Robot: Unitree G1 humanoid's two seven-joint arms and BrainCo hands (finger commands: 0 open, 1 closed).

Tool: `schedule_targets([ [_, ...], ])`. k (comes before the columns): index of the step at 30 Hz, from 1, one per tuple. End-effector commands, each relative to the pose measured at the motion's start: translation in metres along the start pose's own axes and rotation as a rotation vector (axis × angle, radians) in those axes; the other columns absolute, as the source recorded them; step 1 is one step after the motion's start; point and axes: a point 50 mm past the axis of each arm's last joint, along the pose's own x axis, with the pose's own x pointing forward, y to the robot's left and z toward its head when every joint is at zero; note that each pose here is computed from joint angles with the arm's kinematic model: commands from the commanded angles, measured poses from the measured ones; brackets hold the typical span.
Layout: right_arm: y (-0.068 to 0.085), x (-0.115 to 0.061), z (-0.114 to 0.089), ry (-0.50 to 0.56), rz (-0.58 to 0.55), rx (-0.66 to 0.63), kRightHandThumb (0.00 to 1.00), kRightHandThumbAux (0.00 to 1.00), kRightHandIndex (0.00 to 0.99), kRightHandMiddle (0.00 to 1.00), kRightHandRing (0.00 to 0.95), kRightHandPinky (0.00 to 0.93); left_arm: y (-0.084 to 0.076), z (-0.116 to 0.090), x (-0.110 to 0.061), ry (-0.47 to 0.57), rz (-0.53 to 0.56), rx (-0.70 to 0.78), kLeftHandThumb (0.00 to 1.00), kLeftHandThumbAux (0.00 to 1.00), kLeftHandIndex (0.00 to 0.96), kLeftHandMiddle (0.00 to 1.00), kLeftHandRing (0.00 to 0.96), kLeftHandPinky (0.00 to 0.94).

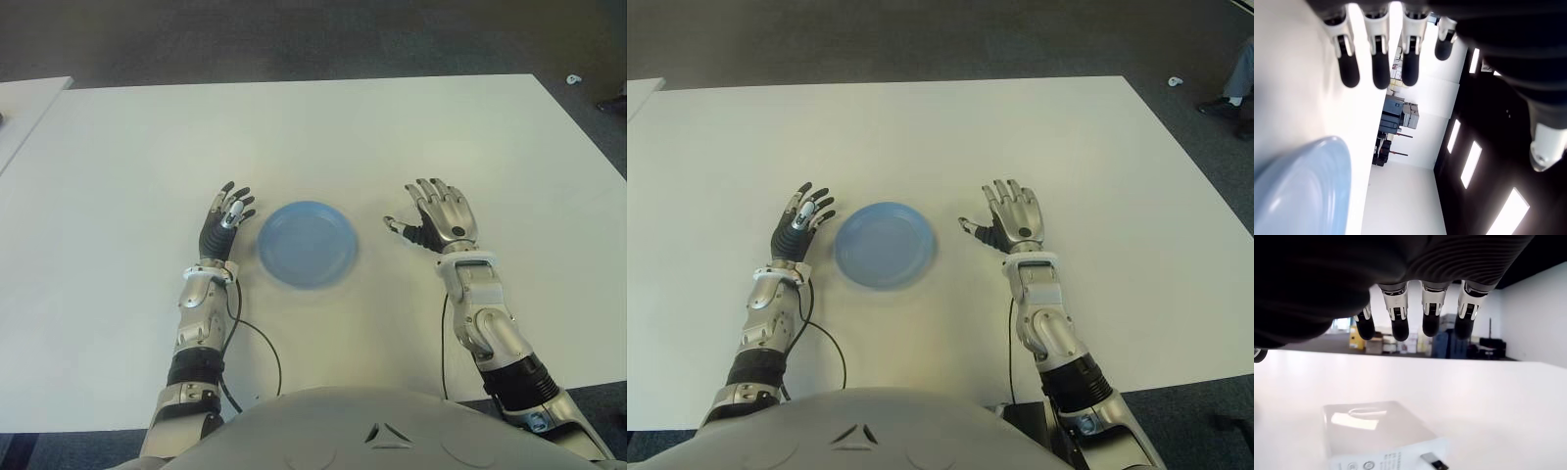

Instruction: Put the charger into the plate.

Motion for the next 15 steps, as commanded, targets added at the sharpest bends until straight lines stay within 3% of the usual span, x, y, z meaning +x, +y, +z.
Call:
schedule_targets([
  [1,0.0038,-0.0017,-0.0041,0.025,0.016,-0.019,0.326,0.108,0.0,0.0,0.0,0.0,0.0047,-0.0052,-0.0028,0.031,0.005,0.005,0.0,0.503,0.084,0.189,0.207,0.236],
  [15,0.0026,-0.0014,-0.0086,0.06,0.057,-0.016,0.32,0.123,0.0,0.0,0.0,0.0,0.0074,-0.0041,-0.0025,0.031,0.009,0.009,0.0,0.506,0.089,0.191,0.211,0.237],
])
